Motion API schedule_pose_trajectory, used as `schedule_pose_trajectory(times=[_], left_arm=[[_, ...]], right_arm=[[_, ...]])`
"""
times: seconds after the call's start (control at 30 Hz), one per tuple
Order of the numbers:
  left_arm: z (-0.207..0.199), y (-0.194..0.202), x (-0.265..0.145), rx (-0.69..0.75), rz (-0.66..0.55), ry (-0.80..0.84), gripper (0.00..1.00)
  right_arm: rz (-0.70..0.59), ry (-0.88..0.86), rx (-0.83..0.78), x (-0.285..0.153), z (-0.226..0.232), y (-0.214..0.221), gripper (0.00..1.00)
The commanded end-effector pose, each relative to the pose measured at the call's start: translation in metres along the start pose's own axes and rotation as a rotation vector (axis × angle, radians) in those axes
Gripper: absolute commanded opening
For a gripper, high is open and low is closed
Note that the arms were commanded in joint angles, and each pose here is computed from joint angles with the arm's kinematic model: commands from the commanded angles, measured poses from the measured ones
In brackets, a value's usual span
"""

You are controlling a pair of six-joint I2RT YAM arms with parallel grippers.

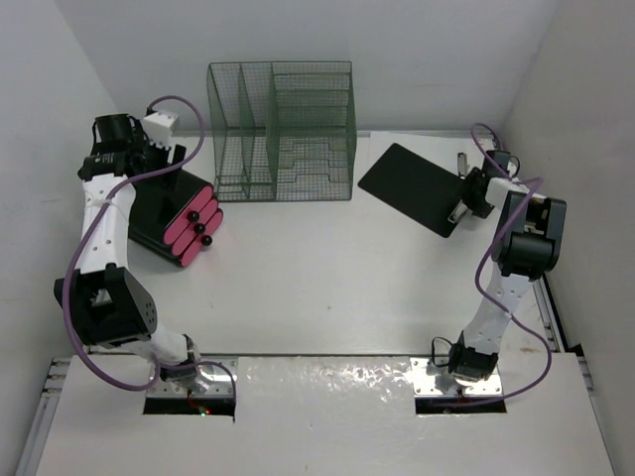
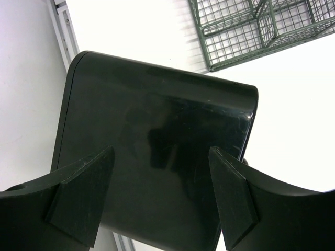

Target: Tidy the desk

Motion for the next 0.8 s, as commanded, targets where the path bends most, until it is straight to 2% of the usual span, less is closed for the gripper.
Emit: schedule_pose_trajectory(times=[0.0, 0.17, 0.4, 0.5, 0.53, 0.63, 0.77], left_arm=[[0.000, -0.010, 0.001, 0.009, -0.045, -0.024, 0.71], [-0.004, -0.015, 0.002, 0.018, -0.063, -0.012, 0.71], [-0.007, -0.015, 0.006, 0.022, -0.069, 0.005, 0.71], [-0.010, -0.015, 0.006, 0.028, -0.065, 0.014, 0.71], [-0.013, -0.015, 0.007, 0.034, -0.064, 0.020, 0.71], [-0.018, -0.018, 0.000, 0.056, -0.074, 0.027, 0.71], [-0.029, -0.024, -0.010, 0.086, -0.100, 0.044, 0.71]], right_arm=[[0.049, 0.078, -0.074, 0.000, -0.006, 0.008, 0.59], [0.121, 0.146, -0.147, 0.000, -0.012, 0.019, 0.55], [0.182, 0.182, -0.260, 0.003, -0.006, 0.036, 0.42], [0.209, 0.153, -0.245, 0.005, -0.006, 0.043, 0.29], [0.204, 0.142, -0.242, 0.004, -0.006, 0.044, 0.19], [0.187, 0.116, -0.236, -0.002, -0.005, 0.044, 0.02], [0.133, 0.044, -0.222, -0.022, 0.004, 0.033, 0.00]])
Point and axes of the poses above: each gripper's point midway between its finger pads, its own x axis out along the fingers, its own z axis along the line the jaws close on, y = z × x, the point moved 9 cm from there along -x, back along the fingers, and after that the axes turned 8 degrees about x, right-handed, at the moved point
